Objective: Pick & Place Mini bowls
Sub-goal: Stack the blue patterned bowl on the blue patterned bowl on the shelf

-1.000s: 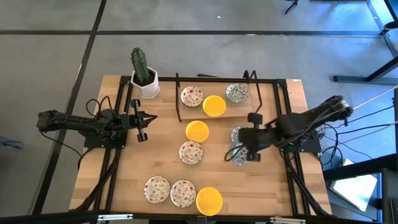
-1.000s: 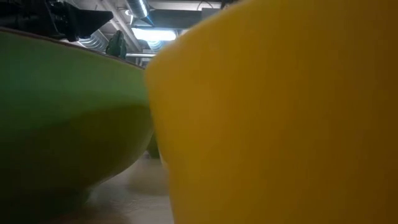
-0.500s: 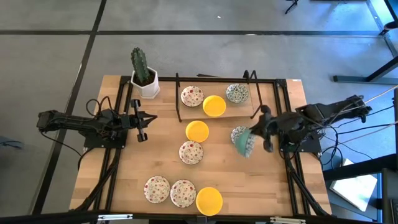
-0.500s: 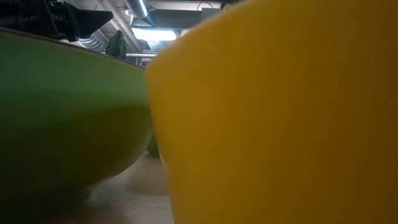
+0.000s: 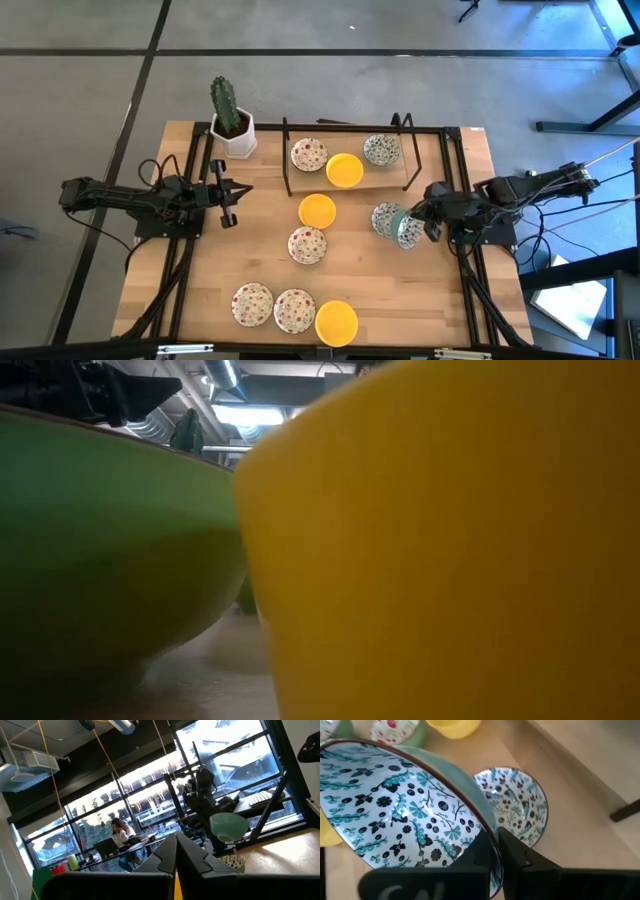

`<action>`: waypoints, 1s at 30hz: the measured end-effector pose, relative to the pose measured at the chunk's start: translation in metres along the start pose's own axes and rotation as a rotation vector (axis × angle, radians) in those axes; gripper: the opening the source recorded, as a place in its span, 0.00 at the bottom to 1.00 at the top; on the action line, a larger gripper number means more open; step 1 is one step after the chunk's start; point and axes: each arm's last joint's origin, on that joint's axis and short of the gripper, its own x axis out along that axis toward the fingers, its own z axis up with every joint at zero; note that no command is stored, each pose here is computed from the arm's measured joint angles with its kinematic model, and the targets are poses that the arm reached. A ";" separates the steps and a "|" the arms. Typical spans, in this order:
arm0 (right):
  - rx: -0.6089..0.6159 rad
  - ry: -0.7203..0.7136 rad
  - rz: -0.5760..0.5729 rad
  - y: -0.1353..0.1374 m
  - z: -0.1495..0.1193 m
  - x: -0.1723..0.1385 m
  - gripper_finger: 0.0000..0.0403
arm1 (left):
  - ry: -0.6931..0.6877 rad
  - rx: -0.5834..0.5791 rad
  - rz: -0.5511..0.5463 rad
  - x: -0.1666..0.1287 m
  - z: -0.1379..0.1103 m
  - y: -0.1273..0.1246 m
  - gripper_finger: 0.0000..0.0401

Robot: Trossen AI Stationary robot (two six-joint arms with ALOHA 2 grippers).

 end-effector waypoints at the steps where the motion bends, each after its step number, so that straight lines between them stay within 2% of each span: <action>1: 0.004 0.007 -0.006 -0.001 -0.002 0.003 0.04 | -0.001 0.000 0.000 0.000 0.000 0.000 0.01; 8: -0.017 -0.004 0.004 -0.001 -0.004 0.007 0.04 | 0.003 0.000 0.008 0.000 0.000 0.000 0.02; 17: -0.081 -0.091 0.002 0.002 0.004 0.005 0.04 | 0.010 0.000 0.023 0.000 0.000 0.001 0.01; 20: -0.097 -0.170 0.000 0.008 0.024 -0.008 0.04 | 0.010 0.000 0.022 0.000 0.000 0.001 0.01; 23: -0.131 -0.244 -0.064 0.014 0.050 -0.026 0.04 | 0.010 0.000 0.022 0.000 0.000 0.001 0.02; 30: -0.233 -0.311 -0.229 0.030 0.124 -0.057 0.03 | 0.010 0.000 0.022 0.000 0.000 0.001 0.01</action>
